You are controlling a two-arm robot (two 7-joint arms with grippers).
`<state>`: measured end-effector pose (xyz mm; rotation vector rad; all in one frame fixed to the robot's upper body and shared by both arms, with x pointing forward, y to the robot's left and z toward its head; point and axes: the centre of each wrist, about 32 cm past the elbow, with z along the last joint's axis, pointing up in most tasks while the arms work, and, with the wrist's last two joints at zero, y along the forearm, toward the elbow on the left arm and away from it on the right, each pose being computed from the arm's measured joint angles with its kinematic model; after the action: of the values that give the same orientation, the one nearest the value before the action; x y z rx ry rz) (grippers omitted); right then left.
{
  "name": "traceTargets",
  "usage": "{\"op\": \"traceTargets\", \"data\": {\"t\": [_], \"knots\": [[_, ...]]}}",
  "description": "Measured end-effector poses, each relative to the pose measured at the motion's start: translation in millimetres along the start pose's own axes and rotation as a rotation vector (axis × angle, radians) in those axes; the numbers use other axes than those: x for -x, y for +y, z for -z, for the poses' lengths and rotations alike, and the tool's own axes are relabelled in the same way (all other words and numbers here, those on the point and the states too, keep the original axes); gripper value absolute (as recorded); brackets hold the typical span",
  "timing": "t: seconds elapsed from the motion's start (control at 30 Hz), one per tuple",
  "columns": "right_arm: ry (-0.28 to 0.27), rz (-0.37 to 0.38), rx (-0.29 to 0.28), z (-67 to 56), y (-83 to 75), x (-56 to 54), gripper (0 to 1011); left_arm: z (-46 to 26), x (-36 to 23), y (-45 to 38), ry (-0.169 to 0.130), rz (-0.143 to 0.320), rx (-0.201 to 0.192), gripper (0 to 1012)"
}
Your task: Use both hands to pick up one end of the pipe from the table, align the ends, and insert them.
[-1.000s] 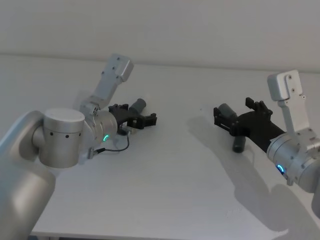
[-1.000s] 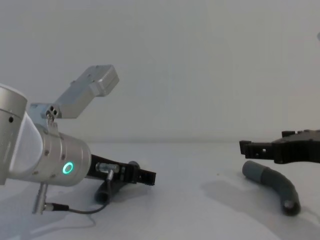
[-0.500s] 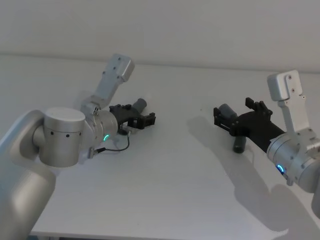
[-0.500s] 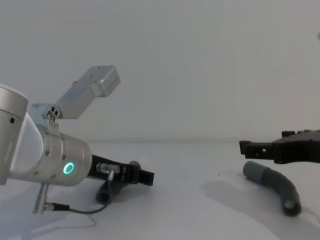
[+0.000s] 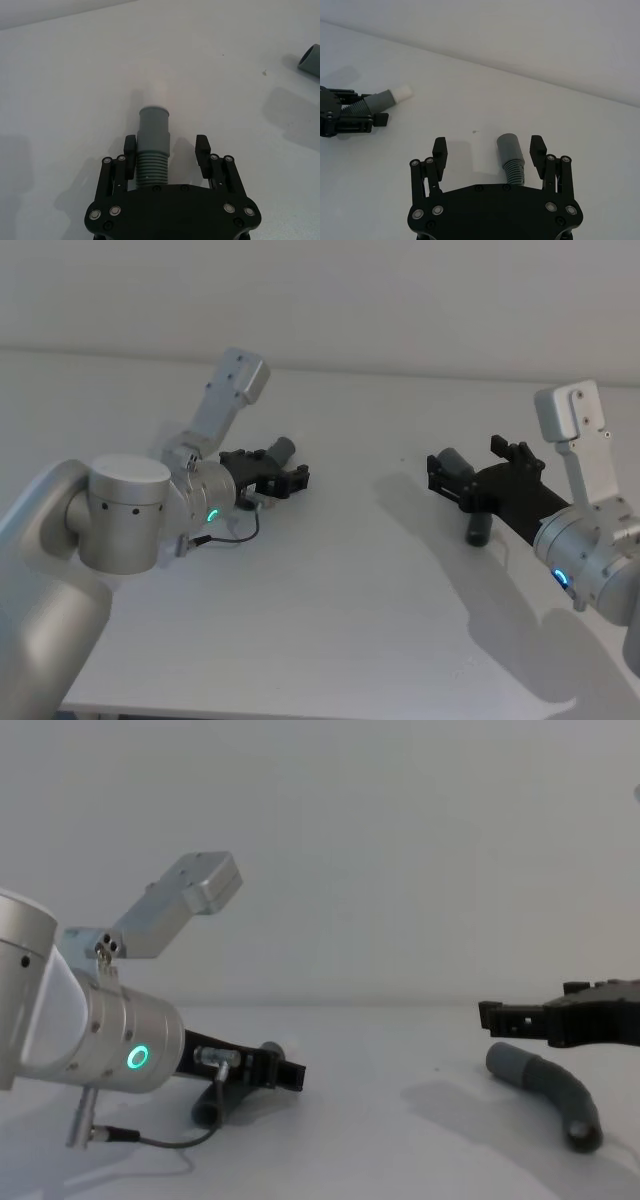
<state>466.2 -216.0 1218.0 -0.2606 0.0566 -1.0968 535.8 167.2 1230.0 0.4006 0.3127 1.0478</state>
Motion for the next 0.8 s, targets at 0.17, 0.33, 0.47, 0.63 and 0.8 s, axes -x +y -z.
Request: {"op": "traceTargets", "data": {"t": [0.17,0.33,0.47,0.63,0.8], "knots": [[0.0,0.0,0.0,0.0,0.0,0.0,1003,0.0,0.1,-0.1,0.0,0.001,0.0,682],[0.0,0.001,0.003,0.1,-0.1,-0.2,1003,0.1,0.2,-0.3,-0.001,0.002,-0.001,649],[-0.002,0.006,0.017,0.0,-0.5,-1.0,1004,0.2,0.2,-0.4,-0.001,0.002,-0.001,621],[0.013,0.03,0.046,-1.0,-1.1,-1.7,1004,0.2,0.2,-0.4,-0.001,0.003,-0.001,588],[0.049,0.06,0.076,-1.6,-1.4,-2.0,1004,0.3,0.2,-0.4,-0.001,0.003,-0.001,557]]}}
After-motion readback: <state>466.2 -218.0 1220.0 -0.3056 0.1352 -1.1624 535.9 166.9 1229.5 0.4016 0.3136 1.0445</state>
